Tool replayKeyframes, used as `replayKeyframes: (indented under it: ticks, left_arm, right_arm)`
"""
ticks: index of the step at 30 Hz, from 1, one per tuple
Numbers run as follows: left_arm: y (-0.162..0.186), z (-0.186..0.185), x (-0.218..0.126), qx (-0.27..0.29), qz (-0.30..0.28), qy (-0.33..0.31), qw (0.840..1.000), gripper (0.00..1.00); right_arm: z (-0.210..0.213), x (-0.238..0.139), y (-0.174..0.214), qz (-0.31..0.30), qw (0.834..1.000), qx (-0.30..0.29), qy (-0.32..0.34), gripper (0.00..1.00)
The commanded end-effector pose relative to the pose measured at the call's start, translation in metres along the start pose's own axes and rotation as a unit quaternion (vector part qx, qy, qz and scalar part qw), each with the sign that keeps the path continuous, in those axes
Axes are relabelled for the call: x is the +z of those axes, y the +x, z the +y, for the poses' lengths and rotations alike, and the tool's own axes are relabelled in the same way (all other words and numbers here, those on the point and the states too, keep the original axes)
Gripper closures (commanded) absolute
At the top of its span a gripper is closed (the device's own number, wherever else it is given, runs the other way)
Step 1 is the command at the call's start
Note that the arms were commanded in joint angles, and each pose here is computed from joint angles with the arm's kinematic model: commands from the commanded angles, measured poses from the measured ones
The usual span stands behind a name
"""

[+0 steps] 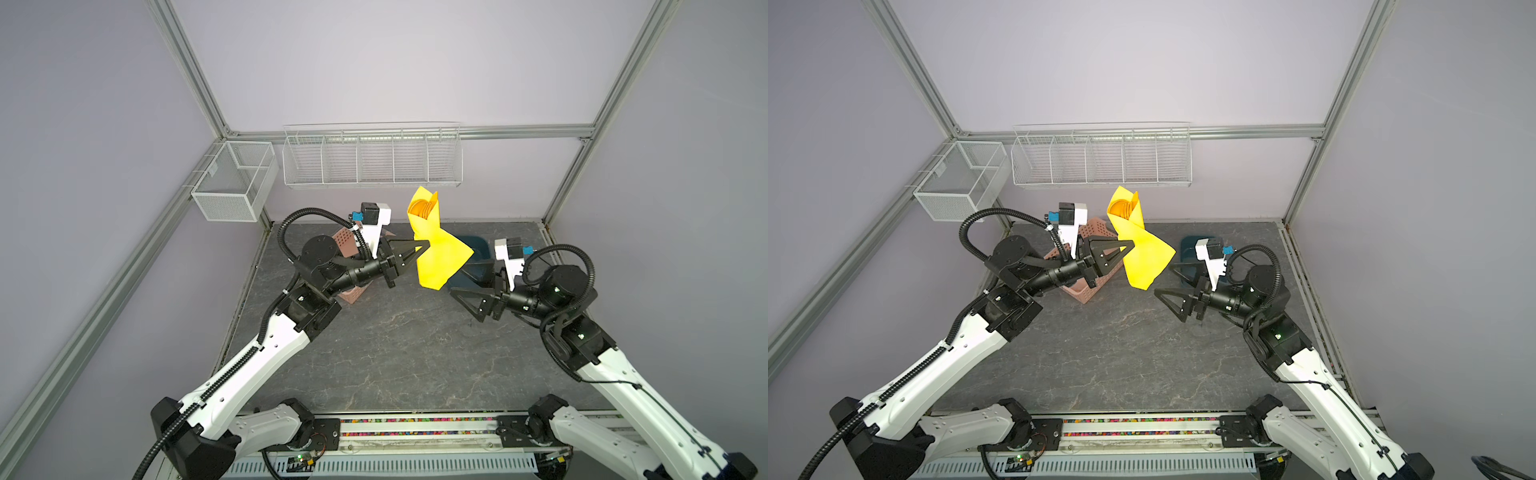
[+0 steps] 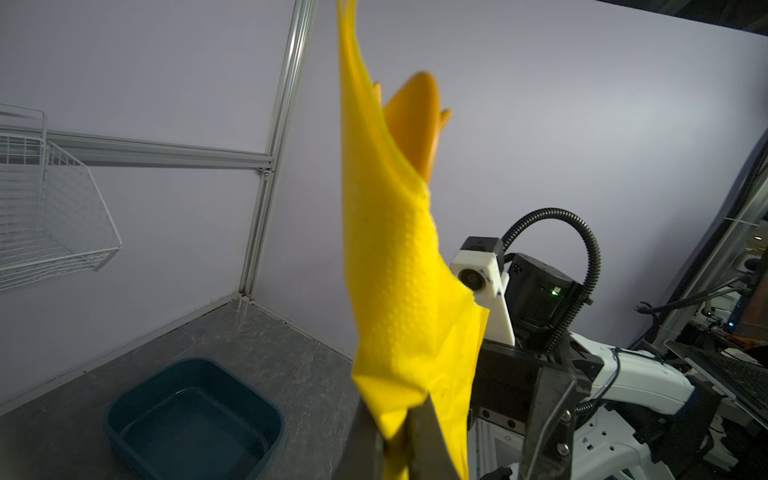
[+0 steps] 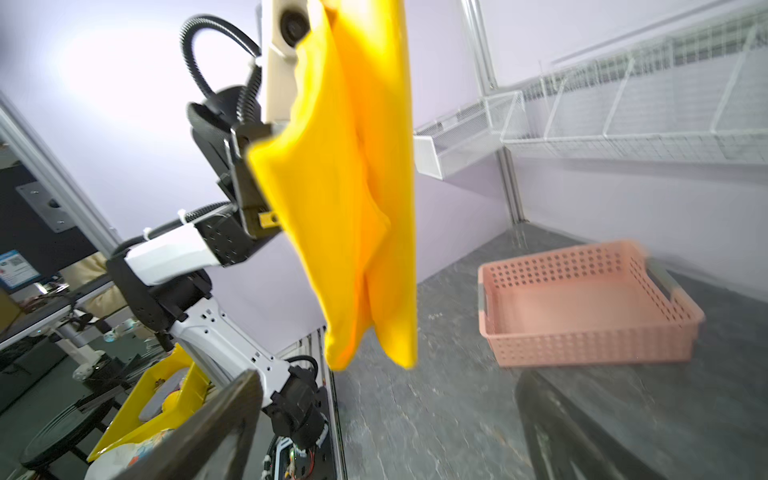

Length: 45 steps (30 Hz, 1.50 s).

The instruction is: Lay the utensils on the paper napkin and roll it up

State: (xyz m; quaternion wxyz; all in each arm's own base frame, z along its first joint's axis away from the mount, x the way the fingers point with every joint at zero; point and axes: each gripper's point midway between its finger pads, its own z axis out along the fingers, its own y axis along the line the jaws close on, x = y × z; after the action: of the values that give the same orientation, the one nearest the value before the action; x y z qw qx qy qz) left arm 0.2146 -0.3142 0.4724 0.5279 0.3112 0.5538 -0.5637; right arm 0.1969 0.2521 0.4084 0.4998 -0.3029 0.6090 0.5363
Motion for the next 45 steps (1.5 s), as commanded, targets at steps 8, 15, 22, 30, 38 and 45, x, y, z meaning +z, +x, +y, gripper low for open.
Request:
replayKeyframes:
  ticks: [8, 15, 22, 30, 38, 45]
  left_arm:
    - [-0.015, -0.018, 0.001, 0.004, -0.007, 0.043, 0.999, 1.00]
    - [-0.016, -0.014, 0.000, -0.002, -0.006, 0.024, 1.000, 1.00]
    - [-0.019, -0.018, -0.001, -0.006, -0.010, 0.034, 0.999, 1.00]
    - [-0.019, -0.022, -0.005, -0.006, -0.014, 0.039, 0.999, 1.00]
    - [-0.017, -0.025, -0.007, -0.007, -0.018, 0.049, 0.999, 1.00]
    - [-0.021, -0.028, -0.007, -0.010, -0.025, 0.057, 0.998, 0.92]
  right_arm:
    - [0.032, 0.032, -0.012, 0.009, 0.995, -0.018, -0.100, 0.08]
    - [0.032, 0.032, -0.004, 0.022, 0.995, -0.029, -0.095, 0.15]
    - [0.028, 0.031, -0.001, 0.030, 0.996, -0.029, -0.080, 0.42]
    - [0.027, 0.027, -0.003, 0.025, 0.997, -0.031, -0.065, 0.58]
    - [0.032, 0.023, -0.009, 0.015, 0.997, -0.035, -0.067, 0.73]
    - [0.036, 0.022, -0.010, 0.015, 0.997, -0.030, -0.076, 0.86]
